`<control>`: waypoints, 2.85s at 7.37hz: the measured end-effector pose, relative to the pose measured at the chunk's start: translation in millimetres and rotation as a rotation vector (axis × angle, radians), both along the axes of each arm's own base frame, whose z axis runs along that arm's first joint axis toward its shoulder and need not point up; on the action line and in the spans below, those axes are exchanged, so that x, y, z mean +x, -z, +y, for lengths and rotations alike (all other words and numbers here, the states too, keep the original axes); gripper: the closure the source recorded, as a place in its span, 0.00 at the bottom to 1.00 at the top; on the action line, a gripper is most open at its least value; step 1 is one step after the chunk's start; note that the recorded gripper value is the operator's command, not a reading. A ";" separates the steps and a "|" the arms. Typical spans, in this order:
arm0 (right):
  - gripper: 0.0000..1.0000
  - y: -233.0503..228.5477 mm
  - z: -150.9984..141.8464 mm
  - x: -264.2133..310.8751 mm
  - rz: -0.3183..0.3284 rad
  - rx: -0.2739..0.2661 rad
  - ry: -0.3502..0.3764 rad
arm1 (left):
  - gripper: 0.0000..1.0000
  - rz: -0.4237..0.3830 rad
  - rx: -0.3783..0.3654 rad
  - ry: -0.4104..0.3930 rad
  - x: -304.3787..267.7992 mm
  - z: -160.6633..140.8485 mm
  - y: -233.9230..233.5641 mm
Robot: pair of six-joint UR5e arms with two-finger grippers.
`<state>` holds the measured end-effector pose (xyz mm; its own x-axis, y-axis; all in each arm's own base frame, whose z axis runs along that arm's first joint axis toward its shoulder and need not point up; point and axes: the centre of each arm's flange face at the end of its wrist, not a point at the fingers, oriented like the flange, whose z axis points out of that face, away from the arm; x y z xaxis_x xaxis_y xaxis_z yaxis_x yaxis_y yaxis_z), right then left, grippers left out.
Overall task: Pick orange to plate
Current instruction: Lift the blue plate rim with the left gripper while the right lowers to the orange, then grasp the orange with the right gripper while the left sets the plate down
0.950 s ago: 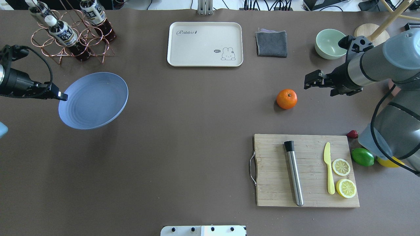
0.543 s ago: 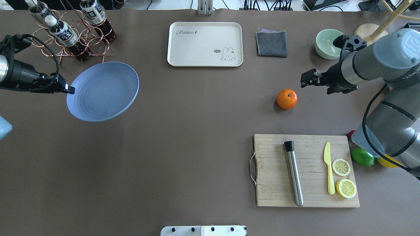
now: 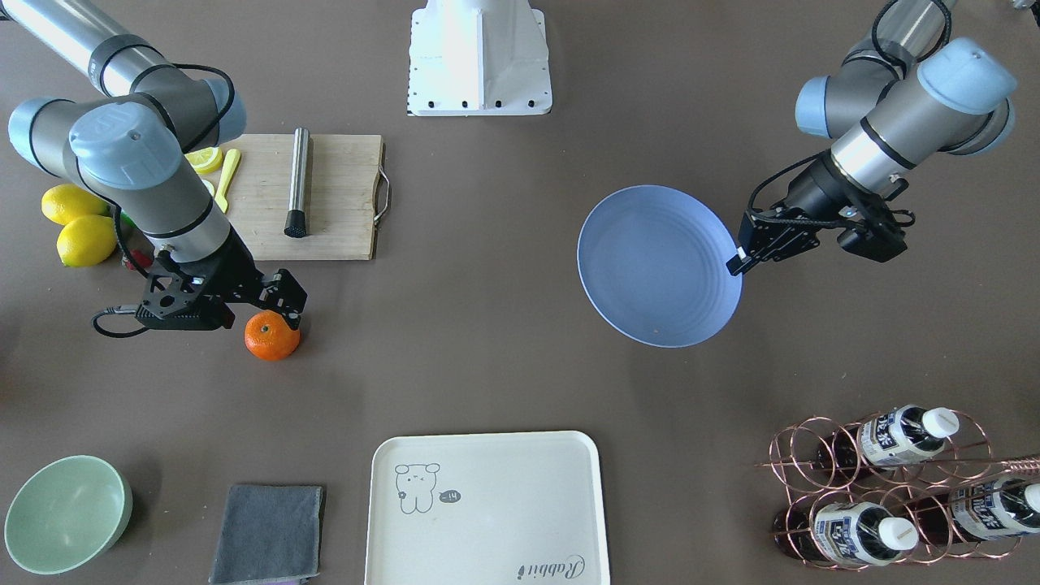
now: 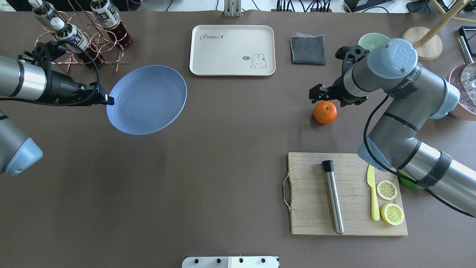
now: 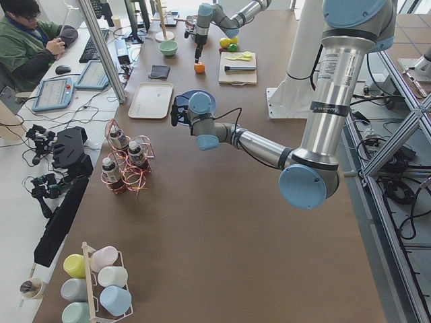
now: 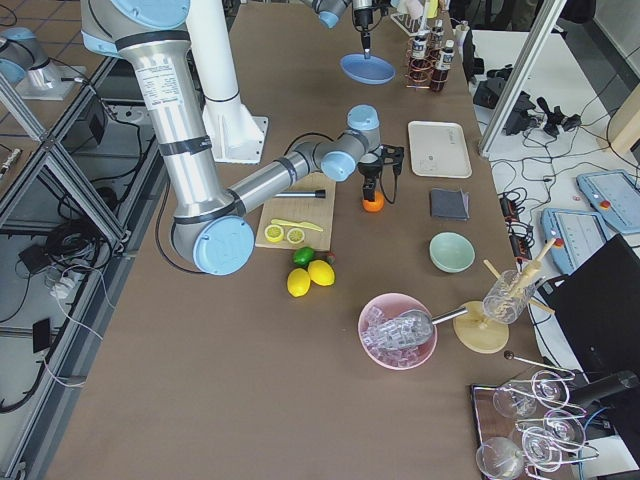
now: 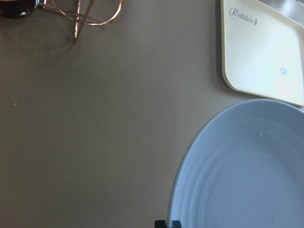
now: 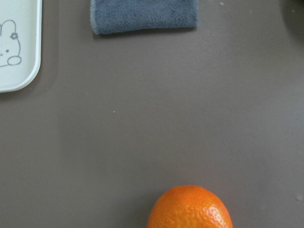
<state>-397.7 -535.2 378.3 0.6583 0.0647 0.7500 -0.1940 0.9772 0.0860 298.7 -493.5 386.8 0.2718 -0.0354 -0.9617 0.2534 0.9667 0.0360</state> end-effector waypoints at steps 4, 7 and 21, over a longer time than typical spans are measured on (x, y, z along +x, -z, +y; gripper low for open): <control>0.00 -25.2 -6.3 -16.7 0.083 0.002 0.072 | 1.00 0.001 -0.009 0.055 63.2 24.4 23.1; 0.00 -28.7 3.3 -29.5 0.093 -0.002 0.094 | 1.00 -0.028 -0.032 0.095 117.6 64.5 59.5; 1.00 27.5 -3.5 -1.2 0.000 0.032 0.091 | 0.02 -0.188 -0.003 0.178 254.7 159.0 101.4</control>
